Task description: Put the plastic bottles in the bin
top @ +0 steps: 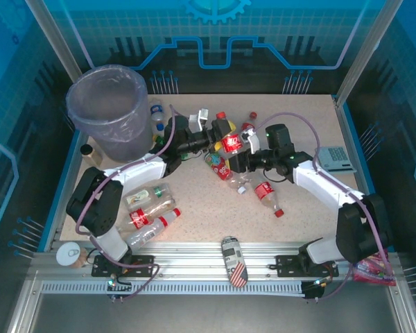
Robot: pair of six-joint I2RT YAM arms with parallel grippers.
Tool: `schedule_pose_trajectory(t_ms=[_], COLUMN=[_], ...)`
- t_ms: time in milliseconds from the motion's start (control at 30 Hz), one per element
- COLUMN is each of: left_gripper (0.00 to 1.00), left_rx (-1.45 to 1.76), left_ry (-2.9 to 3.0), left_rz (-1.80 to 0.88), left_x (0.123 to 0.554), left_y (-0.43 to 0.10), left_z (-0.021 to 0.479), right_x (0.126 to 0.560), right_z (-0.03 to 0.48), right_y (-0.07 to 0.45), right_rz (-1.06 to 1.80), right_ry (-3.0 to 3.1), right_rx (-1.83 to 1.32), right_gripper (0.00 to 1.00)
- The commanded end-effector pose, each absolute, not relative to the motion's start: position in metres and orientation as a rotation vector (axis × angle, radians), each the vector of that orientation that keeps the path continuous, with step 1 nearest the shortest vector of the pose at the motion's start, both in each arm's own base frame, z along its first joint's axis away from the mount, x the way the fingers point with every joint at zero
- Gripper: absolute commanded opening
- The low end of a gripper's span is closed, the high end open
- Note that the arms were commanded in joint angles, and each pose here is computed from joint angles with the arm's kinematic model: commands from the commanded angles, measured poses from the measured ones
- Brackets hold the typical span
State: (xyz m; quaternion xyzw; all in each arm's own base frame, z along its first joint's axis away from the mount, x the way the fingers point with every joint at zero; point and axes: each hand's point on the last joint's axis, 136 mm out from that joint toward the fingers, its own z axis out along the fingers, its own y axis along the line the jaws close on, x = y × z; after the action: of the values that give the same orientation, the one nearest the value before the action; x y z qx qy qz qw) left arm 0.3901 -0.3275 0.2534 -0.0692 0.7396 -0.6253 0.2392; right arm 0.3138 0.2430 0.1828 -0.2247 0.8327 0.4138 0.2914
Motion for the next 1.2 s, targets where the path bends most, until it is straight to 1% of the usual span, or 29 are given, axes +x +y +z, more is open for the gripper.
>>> schedule_pose_trajectory(t_ms=[0,167,233,267,300,367,433,467,567,633,733,800,900,1033,1167], left_gripper=[0.81,0.64,0.6,0.6,0.59,0.59,0.59,0.58,0.55,0.53,0.48,0.46,0.44,0.33,0.15], left_rx=[-0.147,-0.147,-0.144,-0.143,-0.145,-0.148,-0.14,-0.127,-0.056,-0.05,-0.051,-0.018,0.045,0.058,-0.045], left_ry=[2.014,2.023,2.023,2.023,2.027,2.021,2.013,2.019,2.012,1.975,1.91,1.852,1.772,1.663,1.58], left_rz=[-1.757,-1.743,-1.742,-1.739,-1.736,-1.718,-1.682,-1.642,-1.528,-1.537,-1.55,-1.518,-1.431,-1.336,-1.176], left_x=[0.384,0.387,0.389,0.39,0.391,0.396,0.403,0.406,0.416,0.424,0.438,0.445,0.449,0.451,0.458], left_y=[-0.334,-0.334,-0.335,-0.334,-0.334,-0.329,-0.322,-0.319,-0.312,-0.307,-0.294,-0.283,-0.264,-0.224,-0.16], left_z=[0.251,0.251,0.252,0.253,0.252,0.254,0.26,0.263,0.276,0.293,0.324,0.354,0.403,0.467,0.514], right_x=[0.319,0.319,0.317,0.316,0.315,0.313,0.312,0.311,0.306,0.305,0.31,0.316,0.321,0.316,0.316], right_z=[0.202,0.202,0.203,0.204,0.204,0.209,0.213,0.217,0.232,0.242,0.253,0.246,0.219,0.183,0.17], right_y=[0.258,0.26,0.26,0.26,0.26,0.258,0.253,0.25,0.238,0.226,0.199,0.18,0.156,0.146,0.145], right_rz=[1.169,1.182,1.189,1.195,1.197,1.19,1.168,1.153,1.116,1.078,0.98,0.858,0.701,0.66,0.668], right_ry=[2.149,2.149,2.143,2.141,2.14,2.128,2.12,2.108,2.065,2.054,2.043,2.096,2.216,2.301,2.319], right_rx=[-0.626,-0.631,-0.636,-0.638,-0.641,-0.654,-0.659,-0.664,-0.667,-0.637,-0.516,-0.423,-0.306,-0.223,-0.187], right_gripper=[0.53,0.54,0.56,0.59,0.66,0.83,0.96,1.0,1.0,1.0,1.0,1.0,1.0,1.0,1.0])
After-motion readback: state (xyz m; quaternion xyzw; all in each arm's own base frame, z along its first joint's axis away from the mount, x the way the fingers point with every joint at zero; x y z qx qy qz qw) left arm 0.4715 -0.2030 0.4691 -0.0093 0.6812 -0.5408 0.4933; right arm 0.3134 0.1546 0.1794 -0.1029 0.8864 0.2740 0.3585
